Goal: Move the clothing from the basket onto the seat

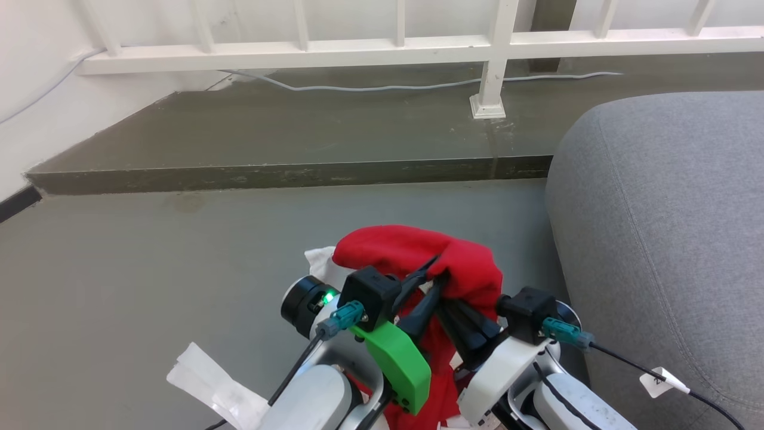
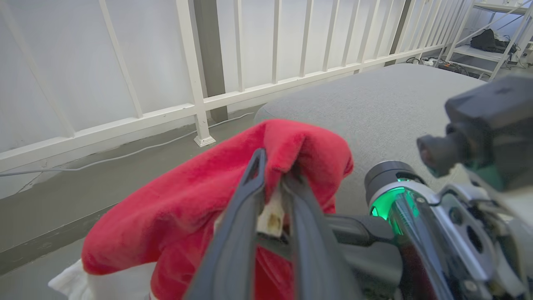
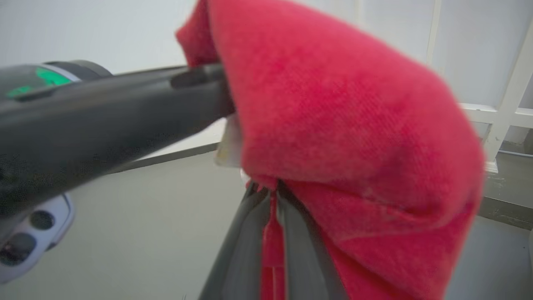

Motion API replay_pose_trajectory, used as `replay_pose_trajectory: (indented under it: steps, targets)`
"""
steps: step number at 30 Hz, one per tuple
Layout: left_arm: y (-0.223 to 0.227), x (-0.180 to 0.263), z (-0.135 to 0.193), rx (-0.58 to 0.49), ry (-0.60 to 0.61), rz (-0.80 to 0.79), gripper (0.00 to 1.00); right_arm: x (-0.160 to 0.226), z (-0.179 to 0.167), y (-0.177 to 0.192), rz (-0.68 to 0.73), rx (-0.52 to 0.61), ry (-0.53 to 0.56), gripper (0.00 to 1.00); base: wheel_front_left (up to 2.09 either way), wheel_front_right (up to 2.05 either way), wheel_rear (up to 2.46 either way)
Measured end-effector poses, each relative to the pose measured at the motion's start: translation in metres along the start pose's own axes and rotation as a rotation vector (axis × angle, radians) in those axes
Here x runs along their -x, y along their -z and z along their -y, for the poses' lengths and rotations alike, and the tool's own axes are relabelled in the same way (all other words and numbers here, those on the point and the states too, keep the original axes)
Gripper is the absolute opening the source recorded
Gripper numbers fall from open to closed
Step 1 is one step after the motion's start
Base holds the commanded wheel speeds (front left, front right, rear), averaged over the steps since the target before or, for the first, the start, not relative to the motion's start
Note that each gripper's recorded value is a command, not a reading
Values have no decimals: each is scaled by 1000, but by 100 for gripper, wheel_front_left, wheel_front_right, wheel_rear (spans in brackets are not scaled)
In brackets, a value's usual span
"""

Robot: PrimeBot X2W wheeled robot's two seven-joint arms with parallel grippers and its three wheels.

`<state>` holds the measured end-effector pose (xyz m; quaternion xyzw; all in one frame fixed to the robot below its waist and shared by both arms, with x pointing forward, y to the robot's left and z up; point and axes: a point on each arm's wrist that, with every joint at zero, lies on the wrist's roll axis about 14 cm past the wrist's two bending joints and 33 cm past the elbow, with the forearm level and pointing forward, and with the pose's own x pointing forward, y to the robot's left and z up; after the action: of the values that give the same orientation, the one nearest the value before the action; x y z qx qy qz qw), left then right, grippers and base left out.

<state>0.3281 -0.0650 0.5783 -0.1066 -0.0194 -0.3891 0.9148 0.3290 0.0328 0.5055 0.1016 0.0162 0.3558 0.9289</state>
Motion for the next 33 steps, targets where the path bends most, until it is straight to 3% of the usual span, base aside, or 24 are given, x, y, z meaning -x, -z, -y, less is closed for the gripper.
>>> replay_pose_trajectory:
  steps: [1, 2, 3, 10, 18, 33]
  targets:
    - [0, 0, 0, 1, 0, -4, 28, 0, -1, 2, -6, 0, -3, 0, 0, 0, 0]
    - [0, 0, 1, 2, 0, -5, 43, 0, -1, 4, -11, -3, -4, 0, 0, 0, 0]
    - [-1, 0, 2, 3, 3, -1, 100, 0, -2, 6, -18, -8, -5, 0, 0, 0, 0]
    - [-5, 0, 9, 3, 26, 5, 100, -1, 2, 13, -40, -23, 3, 0, 0, 0, 0]
    - [-10, 3, 9, -10, 29, 16, 100, 2, 32, 14, -43, -11, 85, 0, 0, 0, 0]
    - [15, 3, 21, -11, 99, -66, 100, 40, 134, -22, 32, 84, 385, 0, 0, 0, 0]
